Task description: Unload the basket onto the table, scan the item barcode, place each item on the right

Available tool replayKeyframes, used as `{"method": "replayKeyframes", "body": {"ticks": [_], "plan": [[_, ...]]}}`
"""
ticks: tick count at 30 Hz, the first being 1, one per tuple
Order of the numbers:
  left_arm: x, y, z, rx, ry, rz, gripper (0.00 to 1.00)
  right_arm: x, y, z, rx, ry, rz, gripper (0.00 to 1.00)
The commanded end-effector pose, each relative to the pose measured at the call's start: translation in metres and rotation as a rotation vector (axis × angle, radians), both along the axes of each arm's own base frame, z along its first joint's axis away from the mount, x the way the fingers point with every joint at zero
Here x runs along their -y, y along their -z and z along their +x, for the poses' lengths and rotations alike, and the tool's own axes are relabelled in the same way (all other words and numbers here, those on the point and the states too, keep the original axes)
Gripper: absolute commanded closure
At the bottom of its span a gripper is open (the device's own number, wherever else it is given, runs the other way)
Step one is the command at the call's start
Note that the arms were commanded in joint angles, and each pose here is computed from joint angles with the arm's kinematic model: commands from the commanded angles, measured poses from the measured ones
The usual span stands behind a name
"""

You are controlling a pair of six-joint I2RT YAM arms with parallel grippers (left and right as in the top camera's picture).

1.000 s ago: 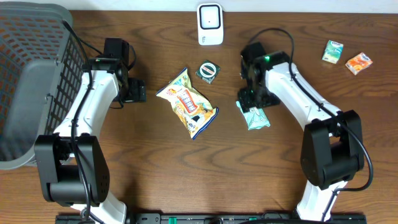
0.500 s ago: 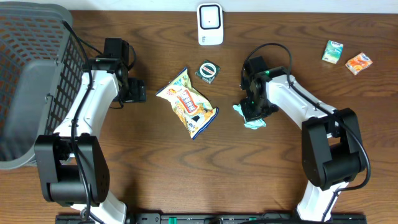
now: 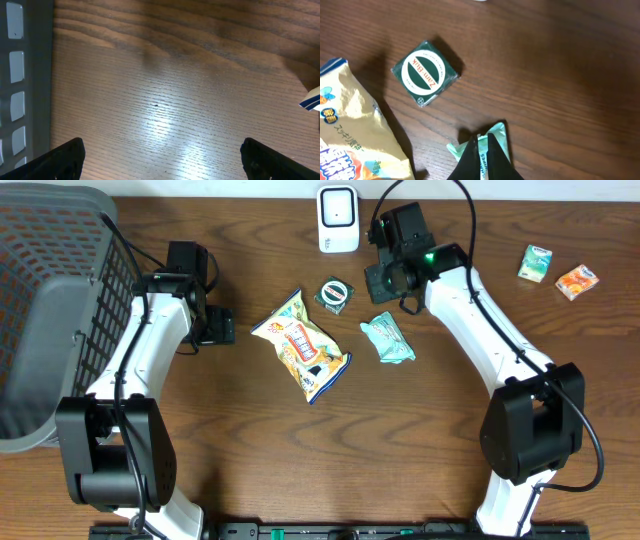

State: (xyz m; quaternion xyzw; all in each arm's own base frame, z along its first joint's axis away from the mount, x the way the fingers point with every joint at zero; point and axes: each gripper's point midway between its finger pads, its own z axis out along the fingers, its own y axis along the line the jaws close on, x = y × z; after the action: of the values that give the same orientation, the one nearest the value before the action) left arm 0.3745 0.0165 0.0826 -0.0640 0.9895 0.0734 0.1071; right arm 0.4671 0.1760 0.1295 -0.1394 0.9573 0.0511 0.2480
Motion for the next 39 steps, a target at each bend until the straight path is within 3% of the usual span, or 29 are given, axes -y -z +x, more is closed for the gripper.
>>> {"method": "replayKeyframes", "body": {"ticks": [1, 3, 9, 15, 17, 18, 22, 30, 33, 39], "plan": [[-0.001, 0.001, -0.002, -0.008, 0.004, 0.007, 0.03, 0.008, 0.006, -0.016, -0.068, 0.007, -0.04, 0.82], [-0.001, 0.001, -0.002, -0.008, 0.004, 0.007, 0.02, 0.014, 0.017, -0.032, -0.136, 0.006, -0.066, 0.64], [-0.001, 0.001, -0.002, -0.008, 0.004, 0.007, 0.02, 0.025, 0.068, -0.065, -0.253, 0.002, -0.112, 0.56], [-0.001, 0.001, -0.002, -0.008, 0.004, 0.007, 0.02, 0.022, 0.114, -0.086, -0.275, -0.07, -0.093, 0.58], [-0.001, 0.001, -0.002, -0.008, 0.004, 0.007, 0.02, 0.023, 0.116, -0.085, -0.265, -0.068, -0.097, 0.68], [-0.001, 0.001, -0.002, -0.008, 0.004, 0.007, 0.02, 0.022, 0.116, -0.083, -0.255, -0.065, -0.092, 0.81], [-0.001, 0.001, -0.002, -0.008, 0.004, 0.007, 0.02, 0.018, 0.115, -0.078, -0.239, -0.054, -0.07, 0.99], [-0.001, 0.001, -0.002, -0.008, 0.004, 0.007, 0.03, 0.01, 0.107, -0.071, -0.224, -0.014, -0.012, 0.99], [-0.001, 0.001, -0.002, -0.008, 0.004, 0.007, 0.02, -0.014, 0.066, -0.041, -0.133, -0.028, 0.095, 0.99], [-0.001, 0.001, -0.002, -0.008, 0.004, 0.007, 0.02, -0.019, 0.016, 0.0, 0.03, -0.014, 0.097, 0.99]]}}
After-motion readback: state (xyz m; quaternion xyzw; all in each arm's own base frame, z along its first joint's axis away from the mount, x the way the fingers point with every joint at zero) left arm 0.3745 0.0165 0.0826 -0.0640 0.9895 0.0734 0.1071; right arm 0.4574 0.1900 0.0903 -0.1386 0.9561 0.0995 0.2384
